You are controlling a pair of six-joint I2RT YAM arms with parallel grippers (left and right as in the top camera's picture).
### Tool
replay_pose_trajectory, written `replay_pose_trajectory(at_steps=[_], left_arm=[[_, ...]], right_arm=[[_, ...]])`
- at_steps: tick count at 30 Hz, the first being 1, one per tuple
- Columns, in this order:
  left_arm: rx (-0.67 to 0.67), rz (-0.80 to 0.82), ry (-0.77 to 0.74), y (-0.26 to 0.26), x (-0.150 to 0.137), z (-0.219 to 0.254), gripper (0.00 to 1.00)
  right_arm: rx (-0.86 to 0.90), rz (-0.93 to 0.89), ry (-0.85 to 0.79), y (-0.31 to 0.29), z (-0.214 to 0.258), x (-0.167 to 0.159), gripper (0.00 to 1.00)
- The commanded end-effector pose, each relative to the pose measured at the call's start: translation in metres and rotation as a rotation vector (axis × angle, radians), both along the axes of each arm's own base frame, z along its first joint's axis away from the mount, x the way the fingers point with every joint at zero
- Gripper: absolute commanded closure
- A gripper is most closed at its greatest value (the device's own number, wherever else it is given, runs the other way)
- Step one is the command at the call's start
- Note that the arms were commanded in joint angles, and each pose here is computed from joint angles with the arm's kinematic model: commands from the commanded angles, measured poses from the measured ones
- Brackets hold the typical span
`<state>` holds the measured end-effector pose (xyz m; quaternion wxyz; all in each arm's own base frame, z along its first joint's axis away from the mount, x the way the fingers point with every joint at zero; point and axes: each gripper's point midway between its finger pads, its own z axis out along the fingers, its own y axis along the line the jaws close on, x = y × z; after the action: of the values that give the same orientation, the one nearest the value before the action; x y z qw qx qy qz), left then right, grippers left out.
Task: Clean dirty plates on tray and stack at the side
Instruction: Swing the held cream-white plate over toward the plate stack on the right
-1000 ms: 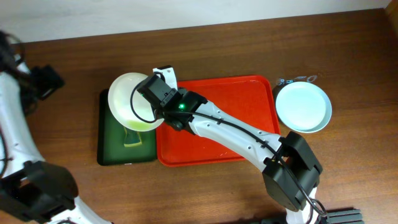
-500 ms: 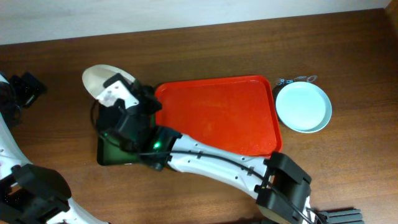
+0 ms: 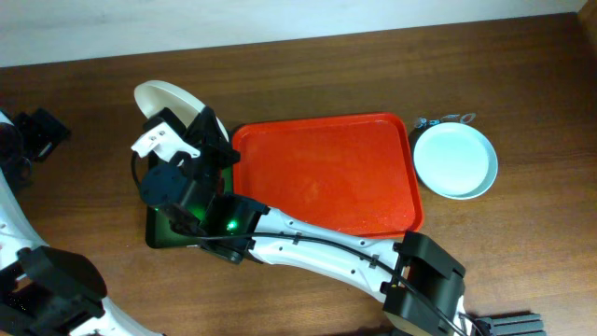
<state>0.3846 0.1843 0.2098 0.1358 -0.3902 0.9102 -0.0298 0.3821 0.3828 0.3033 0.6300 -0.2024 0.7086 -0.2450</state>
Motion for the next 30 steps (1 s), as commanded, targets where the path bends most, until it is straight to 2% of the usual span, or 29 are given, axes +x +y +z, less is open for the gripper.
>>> replay_pose_trajectory(at_steps=[1,10,14,15,17,19,23,26,28,30], left_arm=[[0.001,0.012,-0.032,-0.001,0.000,0.011,0.01],[0.000,0.012,-0.031,-0.001,0.000,0.011,0.01],[0.001,0.012,-0.032,-0.001,0.000,0.011,0.01],[0.000,0.012,-0.031,-0.001,0.000,0.011,0.01],[0.001,0.012,-0.032,-0.001,0.000,0.011,0.01],[0.001,0.012,-0.032,-0.001,0.000,0.011,0.01],[0.001,0.012,-0.032,-0.001,0.000,0.011,0.01],[0.001,0.012,-0.032,-0.001,0.000,0.011,0.01],[0.000,0.012,-0.031,-0.001,0.000,0.011,0.01],[0.000,0.012,-0.031,-0.001,0.000,0.011,0.01]], right_arm=[[0.029,-0.023,-0.020,-0.003,0.012,-0.002,0.96],[0.030,-0.025,-0.020,-0.004,0.012,-0.002,0.96],[0.305,-0.087,-0.011,-0.020,-0.003,0.012,0.96],[0.365,-0.079,0.035,-0.021,-0.018,0.015,0.96],[0.490,0.013,0.257,-0.010,-0.064,0.021,0.96],[0.687,0.020,0.526,-0.015,-0.109,0.026,0.96],[0.840,0.011,0.805,-0.050,-0.131,0.040,0.96],[0.998,-0.019,1.006,-0.112,-0.129,0.052,0.96],[1.054,-0.162,1.061,-0.173,-0.138,0.057,0.96],[1.072,-0.384,1.111,-0.255,-0.156,0.050,0.96]])
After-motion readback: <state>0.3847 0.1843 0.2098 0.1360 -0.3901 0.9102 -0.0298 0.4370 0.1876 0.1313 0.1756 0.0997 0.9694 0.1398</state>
